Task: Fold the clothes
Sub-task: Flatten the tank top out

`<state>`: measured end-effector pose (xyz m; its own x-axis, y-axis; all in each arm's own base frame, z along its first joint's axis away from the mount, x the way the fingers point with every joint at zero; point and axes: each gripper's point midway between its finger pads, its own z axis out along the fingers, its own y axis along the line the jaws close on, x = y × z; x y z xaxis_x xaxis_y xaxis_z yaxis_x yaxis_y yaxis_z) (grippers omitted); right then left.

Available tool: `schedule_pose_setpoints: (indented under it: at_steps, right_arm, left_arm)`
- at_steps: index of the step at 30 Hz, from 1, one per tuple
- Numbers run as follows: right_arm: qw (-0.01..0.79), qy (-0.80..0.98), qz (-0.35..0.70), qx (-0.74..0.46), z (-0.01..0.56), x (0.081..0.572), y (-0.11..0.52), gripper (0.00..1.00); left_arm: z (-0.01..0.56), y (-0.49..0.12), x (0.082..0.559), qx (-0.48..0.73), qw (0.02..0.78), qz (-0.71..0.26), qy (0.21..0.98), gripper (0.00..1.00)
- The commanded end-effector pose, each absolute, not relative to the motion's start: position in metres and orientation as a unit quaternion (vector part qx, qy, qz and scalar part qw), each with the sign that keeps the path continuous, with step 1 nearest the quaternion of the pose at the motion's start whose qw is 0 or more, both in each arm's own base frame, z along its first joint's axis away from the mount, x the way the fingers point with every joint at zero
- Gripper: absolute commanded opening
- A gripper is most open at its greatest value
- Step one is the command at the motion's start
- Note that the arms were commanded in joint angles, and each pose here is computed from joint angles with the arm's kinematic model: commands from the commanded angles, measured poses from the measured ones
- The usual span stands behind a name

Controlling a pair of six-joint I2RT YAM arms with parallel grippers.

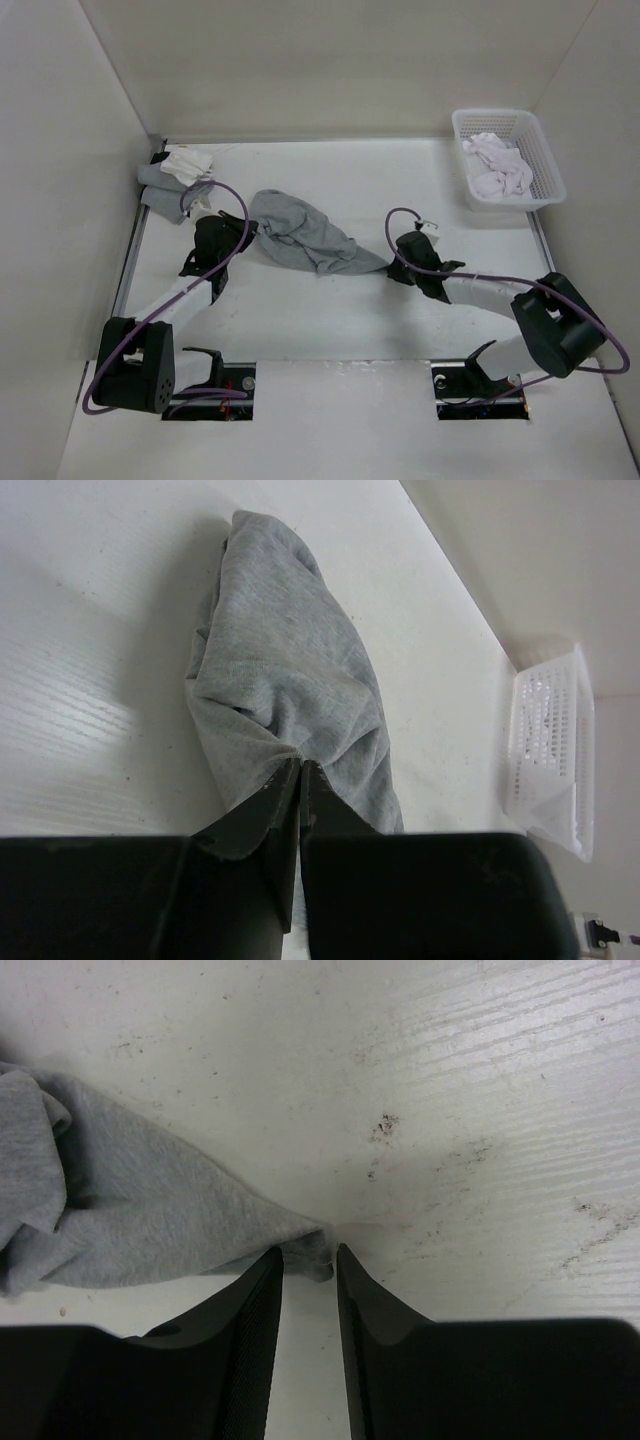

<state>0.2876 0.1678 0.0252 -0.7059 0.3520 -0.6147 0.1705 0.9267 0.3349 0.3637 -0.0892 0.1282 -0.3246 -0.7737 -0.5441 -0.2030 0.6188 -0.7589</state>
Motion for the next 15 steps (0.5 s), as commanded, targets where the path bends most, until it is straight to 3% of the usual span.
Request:
schedule_pose_setpoints:
  at_steps: [1,10,15]
  right_arm:
    - [0.368,0.905,0.134,0.165,0.031,0.301,0.169,0.30]
    - [0.383,0.896,0.142,0.173,0.038,0.312,0.173,0.03]
    - [0.486,0.830,0.224,0.156,0.156,0.302,0.176,0.00]
  left_arm:
    - [0.151,-0.094,0.370,-0.309,0.509,-0.318,0.738,0.00]
    - [0.161,-0.094,0.369,-0.308,0.517,-0.324,0.730,0.00]
    - [0.218,-0.114,0.368,-0.284,0.546,-0.362,0.700,0.00]
